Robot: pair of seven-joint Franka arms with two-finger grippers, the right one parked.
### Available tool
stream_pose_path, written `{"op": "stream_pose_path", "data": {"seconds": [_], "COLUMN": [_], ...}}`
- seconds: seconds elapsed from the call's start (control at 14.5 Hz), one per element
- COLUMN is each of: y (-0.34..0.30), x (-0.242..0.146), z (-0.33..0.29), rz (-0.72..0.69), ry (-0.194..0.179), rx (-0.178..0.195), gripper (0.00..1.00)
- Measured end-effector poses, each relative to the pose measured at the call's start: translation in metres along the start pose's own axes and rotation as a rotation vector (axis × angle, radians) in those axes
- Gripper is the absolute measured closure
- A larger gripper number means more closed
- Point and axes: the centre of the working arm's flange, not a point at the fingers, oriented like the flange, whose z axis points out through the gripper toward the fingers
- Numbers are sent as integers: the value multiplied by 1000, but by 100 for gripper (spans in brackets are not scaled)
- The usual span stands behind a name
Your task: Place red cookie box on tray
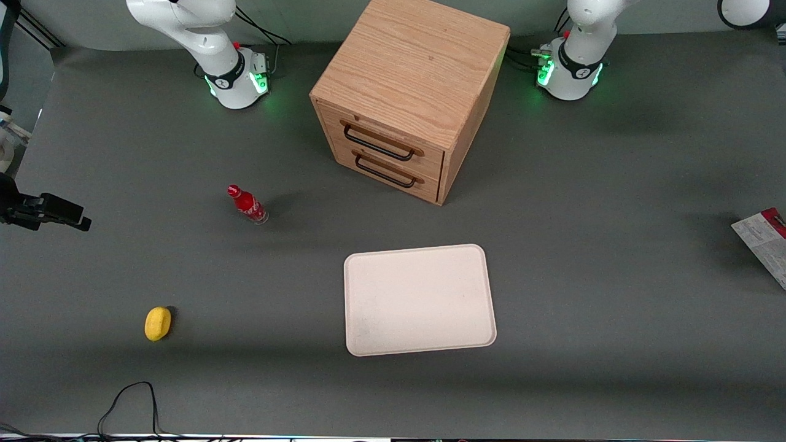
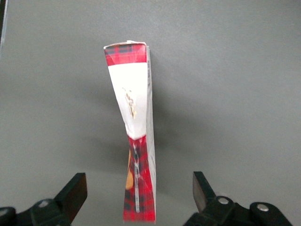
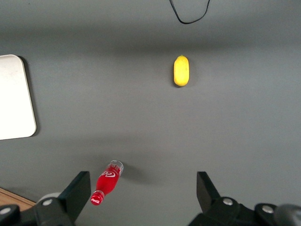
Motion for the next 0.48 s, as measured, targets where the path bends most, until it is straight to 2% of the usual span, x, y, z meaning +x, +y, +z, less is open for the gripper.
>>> {"op": "stream_pose_path", "data": {"seconds": [0.48], "y": [-11], "x": [7], "z": [55], "rz": [-12], "ry": [-8], "rx": [-2], "gripper": [0]}}
